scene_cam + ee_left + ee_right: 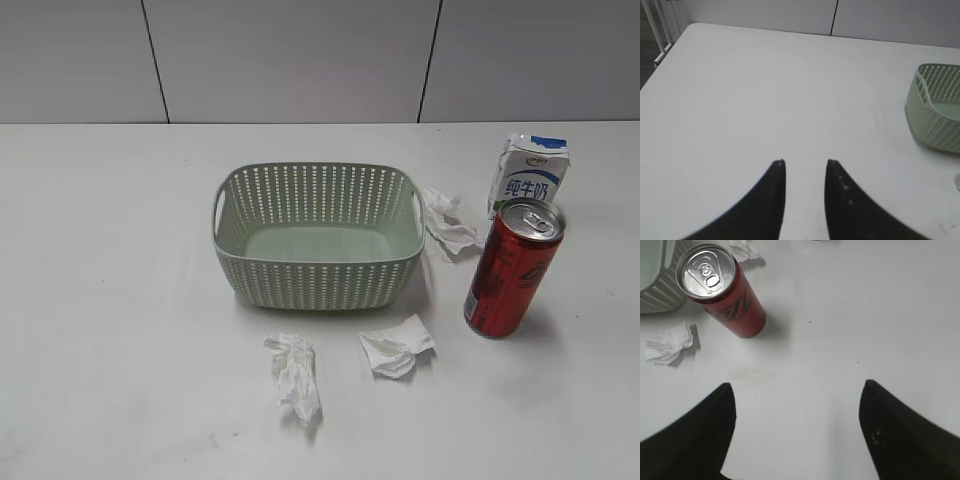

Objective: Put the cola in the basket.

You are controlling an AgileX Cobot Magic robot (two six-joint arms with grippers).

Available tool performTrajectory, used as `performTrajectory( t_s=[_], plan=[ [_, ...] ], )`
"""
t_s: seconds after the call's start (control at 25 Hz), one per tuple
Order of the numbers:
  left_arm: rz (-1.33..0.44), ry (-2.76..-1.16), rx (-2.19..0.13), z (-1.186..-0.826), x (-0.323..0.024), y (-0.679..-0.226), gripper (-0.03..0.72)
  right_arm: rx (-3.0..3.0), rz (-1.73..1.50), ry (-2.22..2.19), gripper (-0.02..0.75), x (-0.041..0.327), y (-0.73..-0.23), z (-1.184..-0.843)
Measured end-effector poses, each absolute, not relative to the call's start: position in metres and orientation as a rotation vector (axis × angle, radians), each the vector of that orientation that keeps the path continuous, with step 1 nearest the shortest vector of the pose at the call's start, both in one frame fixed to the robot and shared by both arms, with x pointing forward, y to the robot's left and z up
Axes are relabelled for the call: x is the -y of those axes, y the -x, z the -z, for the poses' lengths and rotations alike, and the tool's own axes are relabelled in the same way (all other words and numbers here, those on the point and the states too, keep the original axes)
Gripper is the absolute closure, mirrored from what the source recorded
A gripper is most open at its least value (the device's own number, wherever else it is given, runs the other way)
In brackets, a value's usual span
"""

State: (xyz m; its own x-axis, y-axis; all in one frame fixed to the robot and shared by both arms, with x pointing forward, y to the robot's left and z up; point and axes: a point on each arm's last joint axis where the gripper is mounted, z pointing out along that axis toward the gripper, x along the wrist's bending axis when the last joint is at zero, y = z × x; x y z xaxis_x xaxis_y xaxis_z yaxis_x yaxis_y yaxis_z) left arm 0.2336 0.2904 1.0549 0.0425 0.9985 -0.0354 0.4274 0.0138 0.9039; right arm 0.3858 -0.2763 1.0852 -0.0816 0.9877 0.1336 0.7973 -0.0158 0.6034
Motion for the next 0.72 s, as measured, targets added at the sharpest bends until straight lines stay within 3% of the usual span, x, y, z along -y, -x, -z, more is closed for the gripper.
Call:
performTrajectory(
  t_s=[0.72],
  plan=[
    [-0.911,-1.528,-1.497,-1.055,-0.290,-0.234,0.471,-2.218,-0.542,-2.140,0.157,0.254,-0.516,-1.074]
  ],
)
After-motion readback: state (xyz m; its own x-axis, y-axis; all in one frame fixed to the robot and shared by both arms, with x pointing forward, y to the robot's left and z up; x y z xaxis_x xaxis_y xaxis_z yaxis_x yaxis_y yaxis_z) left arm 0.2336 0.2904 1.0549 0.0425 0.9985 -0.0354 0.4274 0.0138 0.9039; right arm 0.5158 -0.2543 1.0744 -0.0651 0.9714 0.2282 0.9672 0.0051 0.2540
